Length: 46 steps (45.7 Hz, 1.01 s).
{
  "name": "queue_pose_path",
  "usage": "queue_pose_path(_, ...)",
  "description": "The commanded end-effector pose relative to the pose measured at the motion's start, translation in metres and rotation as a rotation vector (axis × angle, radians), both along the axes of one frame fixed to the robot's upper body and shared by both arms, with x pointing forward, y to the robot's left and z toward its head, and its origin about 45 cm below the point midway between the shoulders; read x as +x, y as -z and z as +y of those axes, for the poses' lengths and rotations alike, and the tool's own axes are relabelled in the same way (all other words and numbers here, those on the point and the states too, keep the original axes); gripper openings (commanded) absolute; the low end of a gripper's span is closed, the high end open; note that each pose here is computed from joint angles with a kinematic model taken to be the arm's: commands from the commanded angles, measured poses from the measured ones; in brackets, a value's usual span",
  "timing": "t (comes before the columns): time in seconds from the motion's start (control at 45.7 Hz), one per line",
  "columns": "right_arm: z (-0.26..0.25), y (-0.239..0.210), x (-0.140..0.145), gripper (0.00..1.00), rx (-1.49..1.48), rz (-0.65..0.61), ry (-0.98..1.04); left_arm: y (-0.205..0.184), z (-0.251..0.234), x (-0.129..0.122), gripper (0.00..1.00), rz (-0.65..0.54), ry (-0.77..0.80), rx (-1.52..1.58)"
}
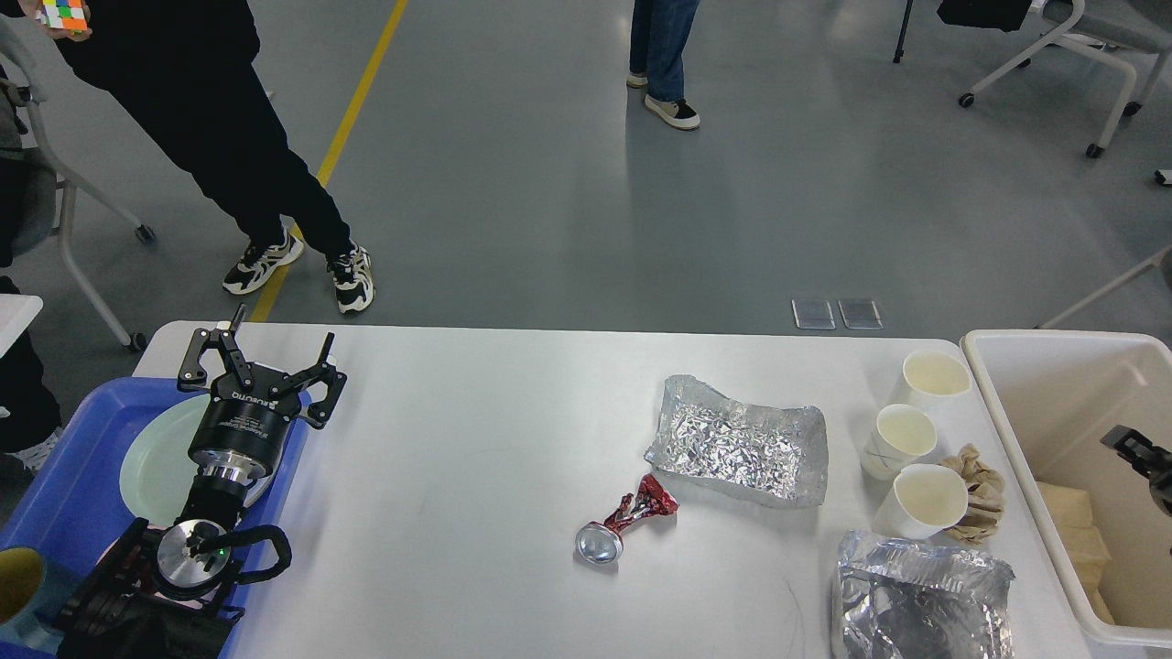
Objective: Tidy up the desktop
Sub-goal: 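Open the right gripper inside the bin to release the bag, then raise the right gripper out of the bin toward the paper cups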
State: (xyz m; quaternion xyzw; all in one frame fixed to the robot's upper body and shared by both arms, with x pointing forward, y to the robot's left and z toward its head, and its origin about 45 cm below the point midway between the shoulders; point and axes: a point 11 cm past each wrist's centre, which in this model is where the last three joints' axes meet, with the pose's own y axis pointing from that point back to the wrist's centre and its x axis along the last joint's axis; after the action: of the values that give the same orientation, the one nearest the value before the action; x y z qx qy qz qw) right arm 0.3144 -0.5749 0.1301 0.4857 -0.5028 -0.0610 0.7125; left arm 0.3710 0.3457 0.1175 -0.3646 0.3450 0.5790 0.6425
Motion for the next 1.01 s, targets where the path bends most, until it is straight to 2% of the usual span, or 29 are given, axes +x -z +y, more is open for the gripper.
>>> queue_pose_path(0.0, 0.023, -0.043, 0.026, 1.00, 0.092, 0.097, -0.083, 0.000, -0.001, 0.000, 0.96, 0.000, 0.000, -0.001)
queue_pose_path(0.241, 0.098, -0.136, 0.073, 1.00, 0.238, 0.241, -0.264, 0.000, -0.001, 0.001, 0.96, -0.001, 0.001, -0.001)
queue_pose_path(0.46, 0.186, -0.224, 0.095, 1.00, 0.262, 0.379, -0.455, 0.000, -0.001, 0.001, 0.96, -0.001, 0.001, -0.001)
queue_pose_path(0.722, 0.297, -0.305, 0.074, 1.00, 0.261, 0.410, -0.683, 0.000, 0.000, 0.000, 0.96, 0.001, -0.001, 0.000)
queue_pose_path(0.875, 0.355, -0.317, 0.050, 1.00, 0.280, 0.440, -0.824, -0.001, 0.000, 0.001, 0.96, -0.001, -0.002, 0.000)
queue_pose_path(0.985, 0.377, -0.317, 0.030, 1.00, 0.306, 0.461, -0.887, 0.000, 0.000, 0.000, 0.96, 0.001, -0.001, 0.000)
